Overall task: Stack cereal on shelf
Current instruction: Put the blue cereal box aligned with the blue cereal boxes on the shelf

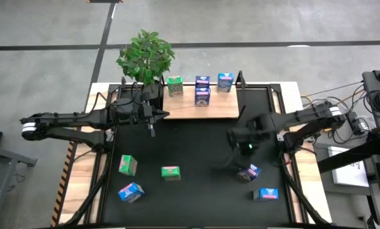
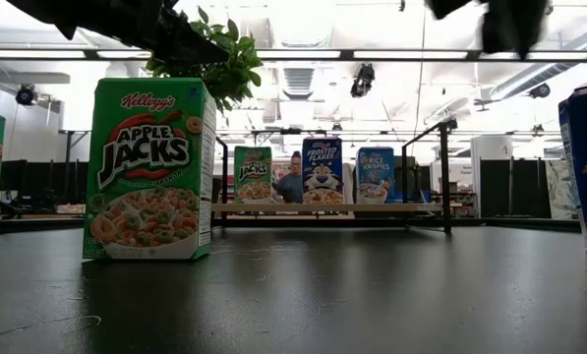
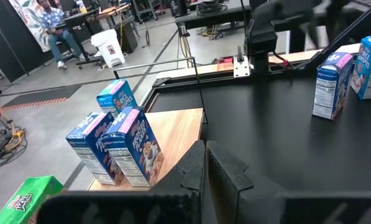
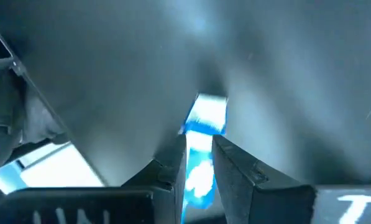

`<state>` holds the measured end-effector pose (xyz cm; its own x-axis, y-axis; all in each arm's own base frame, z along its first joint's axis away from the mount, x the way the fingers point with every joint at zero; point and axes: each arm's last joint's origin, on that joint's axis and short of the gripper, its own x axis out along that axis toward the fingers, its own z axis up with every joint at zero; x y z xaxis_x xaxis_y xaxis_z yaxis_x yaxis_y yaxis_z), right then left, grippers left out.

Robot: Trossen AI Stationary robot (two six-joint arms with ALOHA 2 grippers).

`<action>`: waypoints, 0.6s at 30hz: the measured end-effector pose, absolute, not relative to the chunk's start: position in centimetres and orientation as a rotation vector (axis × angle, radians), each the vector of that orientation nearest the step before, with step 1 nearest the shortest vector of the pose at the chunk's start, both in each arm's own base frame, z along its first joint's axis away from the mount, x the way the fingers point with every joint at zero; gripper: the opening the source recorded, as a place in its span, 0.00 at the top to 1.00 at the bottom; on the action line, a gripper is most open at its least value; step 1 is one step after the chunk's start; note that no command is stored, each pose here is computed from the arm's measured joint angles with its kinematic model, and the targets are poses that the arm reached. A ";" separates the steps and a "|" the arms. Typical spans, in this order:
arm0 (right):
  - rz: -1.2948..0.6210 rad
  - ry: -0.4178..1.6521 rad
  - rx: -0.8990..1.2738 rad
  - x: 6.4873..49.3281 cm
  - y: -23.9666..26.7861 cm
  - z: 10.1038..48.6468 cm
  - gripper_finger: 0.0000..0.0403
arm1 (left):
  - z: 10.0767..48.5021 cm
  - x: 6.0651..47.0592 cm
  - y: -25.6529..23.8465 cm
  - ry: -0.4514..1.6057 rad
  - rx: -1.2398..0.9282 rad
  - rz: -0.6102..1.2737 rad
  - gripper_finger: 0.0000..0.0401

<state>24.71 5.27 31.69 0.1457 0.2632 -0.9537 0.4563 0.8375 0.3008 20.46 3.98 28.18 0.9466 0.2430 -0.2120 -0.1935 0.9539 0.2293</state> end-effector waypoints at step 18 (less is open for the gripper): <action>-0.569 1.451 0.771 21.3 12.6 29.7 0.44 | 28.2 20.5 4.0 0.241 0.211 0.224 1.00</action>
